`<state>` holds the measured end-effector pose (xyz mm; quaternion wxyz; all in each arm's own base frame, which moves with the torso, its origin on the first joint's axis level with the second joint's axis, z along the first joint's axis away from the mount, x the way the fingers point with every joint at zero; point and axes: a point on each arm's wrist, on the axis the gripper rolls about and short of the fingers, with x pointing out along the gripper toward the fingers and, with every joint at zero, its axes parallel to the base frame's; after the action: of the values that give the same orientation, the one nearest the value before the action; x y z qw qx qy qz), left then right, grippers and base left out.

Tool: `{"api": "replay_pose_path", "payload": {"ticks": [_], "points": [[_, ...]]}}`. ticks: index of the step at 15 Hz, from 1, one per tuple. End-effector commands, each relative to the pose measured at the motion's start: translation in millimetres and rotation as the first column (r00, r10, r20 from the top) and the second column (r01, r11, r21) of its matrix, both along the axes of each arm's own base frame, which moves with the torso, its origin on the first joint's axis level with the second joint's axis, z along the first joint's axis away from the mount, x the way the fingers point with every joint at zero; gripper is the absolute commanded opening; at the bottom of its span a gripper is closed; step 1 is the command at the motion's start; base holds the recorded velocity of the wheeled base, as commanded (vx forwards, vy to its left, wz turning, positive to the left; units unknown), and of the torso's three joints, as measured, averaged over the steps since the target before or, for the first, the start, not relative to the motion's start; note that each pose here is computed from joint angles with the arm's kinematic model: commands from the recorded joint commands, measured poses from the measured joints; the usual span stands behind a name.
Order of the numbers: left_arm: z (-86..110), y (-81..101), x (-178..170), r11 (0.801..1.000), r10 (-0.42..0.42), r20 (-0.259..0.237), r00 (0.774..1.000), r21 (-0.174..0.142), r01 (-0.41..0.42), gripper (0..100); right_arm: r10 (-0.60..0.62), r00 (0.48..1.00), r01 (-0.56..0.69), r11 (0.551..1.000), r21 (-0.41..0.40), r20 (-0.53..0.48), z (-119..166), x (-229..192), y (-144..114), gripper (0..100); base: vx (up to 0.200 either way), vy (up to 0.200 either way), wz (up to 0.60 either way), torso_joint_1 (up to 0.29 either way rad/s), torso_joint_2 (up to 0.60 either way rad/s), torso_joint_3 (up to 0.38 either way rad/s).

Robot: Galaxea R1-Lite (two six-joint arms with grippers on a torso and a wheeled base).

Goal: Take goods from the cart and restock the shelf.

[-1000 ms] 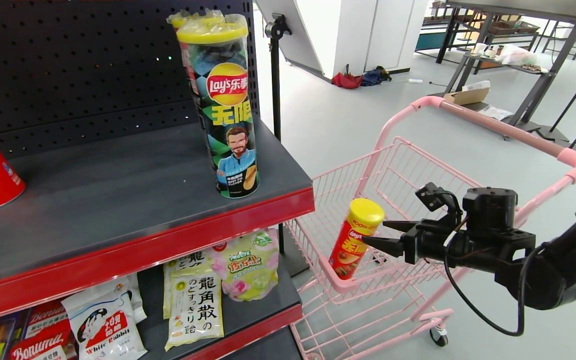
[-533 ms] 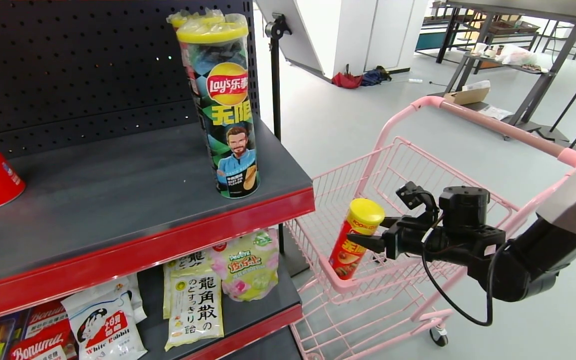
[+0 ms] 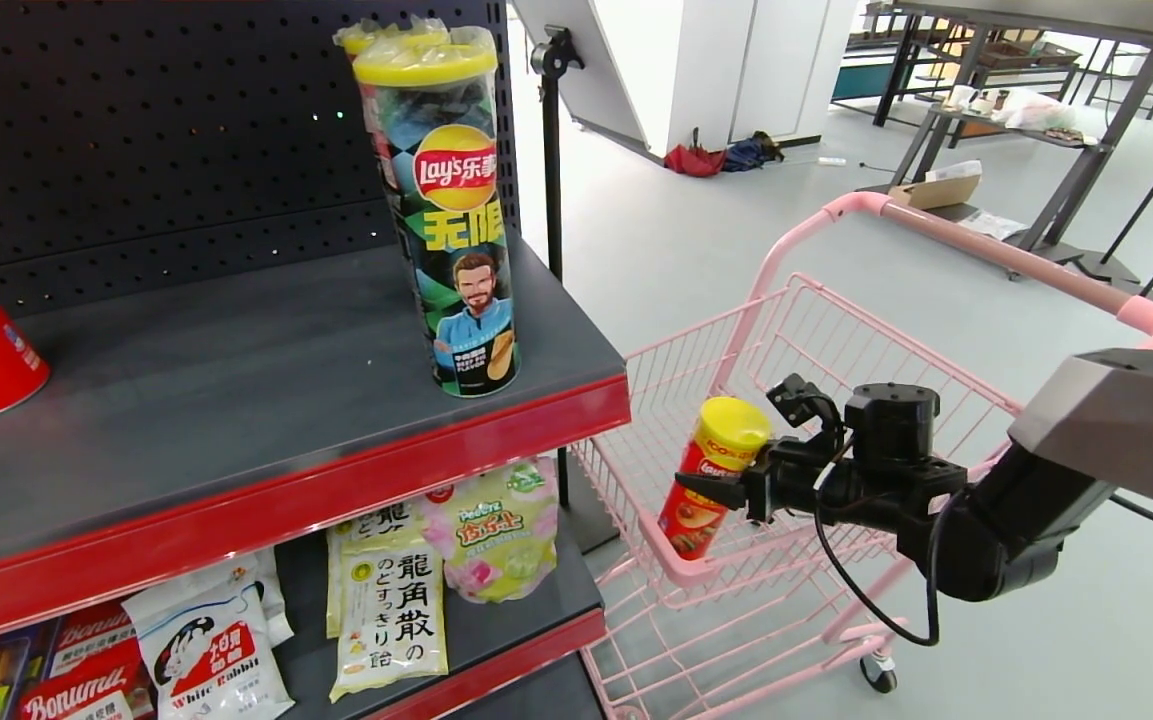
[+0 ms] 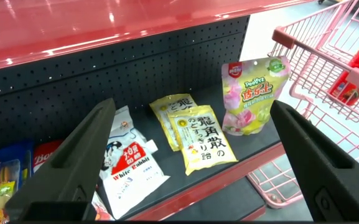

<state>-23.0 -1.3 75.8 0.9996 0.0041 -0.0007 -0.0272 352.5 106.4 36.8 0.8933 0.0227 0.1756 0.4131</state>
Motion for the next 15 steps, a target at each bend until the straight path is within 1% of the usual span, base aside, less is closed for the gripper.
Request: {"api": "replay_pose_path", "payload": {"ticks": [1,2,4,6,8,9,10,12,13,14,15], "points": [[-0.5,0.0,0.1,1.0,-0.001,-0.003,1.0,0.0,0.001,100,0.016,1.0,-0.016,1.0,0.002,-0.003,-4.6,-0.2,6.2,0,0.0,0.0,0.0,0.0,0.0,0.0],[-0.5,0.0,0.1,1.0,-0.001,-0.003,1.0,0.0,0.001,100,0.027,1.0,-0.027,1.0,0.009,0.01,-3.9,-1.4,11.7,0,0.0,0.0,0.0,0.0,0.0,0.0],[-0.5,0.0,0.1,1.0,0.001,-0.003,1.0,0.0,-0.001,100,0.02,0.999,-0.02,1.0,0.009,0.025,-1.0,-1.2,11.6,0,0.0,0.0,0.0,0.0,0.0,0.0],[-0.5,0.0,0.1,1.0,-0.001,-0.003,1.0,0.0,0.001,100,-0.008,0.998,0.007,1.0,0.019,0.058,12.6,-0.5,9.6,0,0.0,0.0,0.0,0.0,0.0,0.0],[-0.5,0.0,0.1,1.0,0.001,-0.003,1.0,0.0,-0.001,100,-0.07,0.986,0.06,0.996,0.067,0.149,61.1,-1.2,6.7,0,0.0,0.0,0.0,0.0,0.0,0.0],[-0.3,0.0,0.1,1.0,0.001,-0.001,1.0,0.0,-0.001,100,-0.088,0.982,0.077,0.994,0.072,0.169,77.6,-1.1,0.8,0,0.0,0.0,0.0,0.0,0.0,0.0],[-0.5,0.0,0.1,1.0,0.001,-0.003,1.0,0.0,-0.001,100,-0.109,0.974,0.094,0.992,0.083,0.199,117.8,-6.5,-6.5,0,0.0,0.0,0.0,0.0,0.0,0.0],[-0.5,0.0,0.1,1.0,0.001,-0.003,1.0,0.0,-0.001,100,-0.202,0.945,0.188,0.979,0.077,0.257,179.0,-22.7,-26.9,0,0.0,0.0,0.0,0.0,0.0,0.0],[-0.3,0.0,0.1,1.0,0.001,-0.001,1.0,0.0,-0.001,100,-0.25,0.924,0.243,0.968,0.061,0.29,207.1,-42.6,-40.7,0,0.0,0.0,0.0,0.0,0.0,0.0],[-0.5,0.0,0.1,1.0,-0.001,-0.003,1.0,0.0,0.001,100,-0.282,0.911,0.28,0.959,0.051,0.301,217.8,-54.9,-48.6,0,0.0,0.0,0.0,0.0,0.0,0.0],[0.0,0.0,0.0,1.0,-0.001,-0.001,1.0,-0.002,0.001,100,-0.407,0.855,0.417,0.908,0.041,0.32,240.4,-100.7,-63.0,0,0.0,0.0,0.0,0.0,0.0,0.0]]}}
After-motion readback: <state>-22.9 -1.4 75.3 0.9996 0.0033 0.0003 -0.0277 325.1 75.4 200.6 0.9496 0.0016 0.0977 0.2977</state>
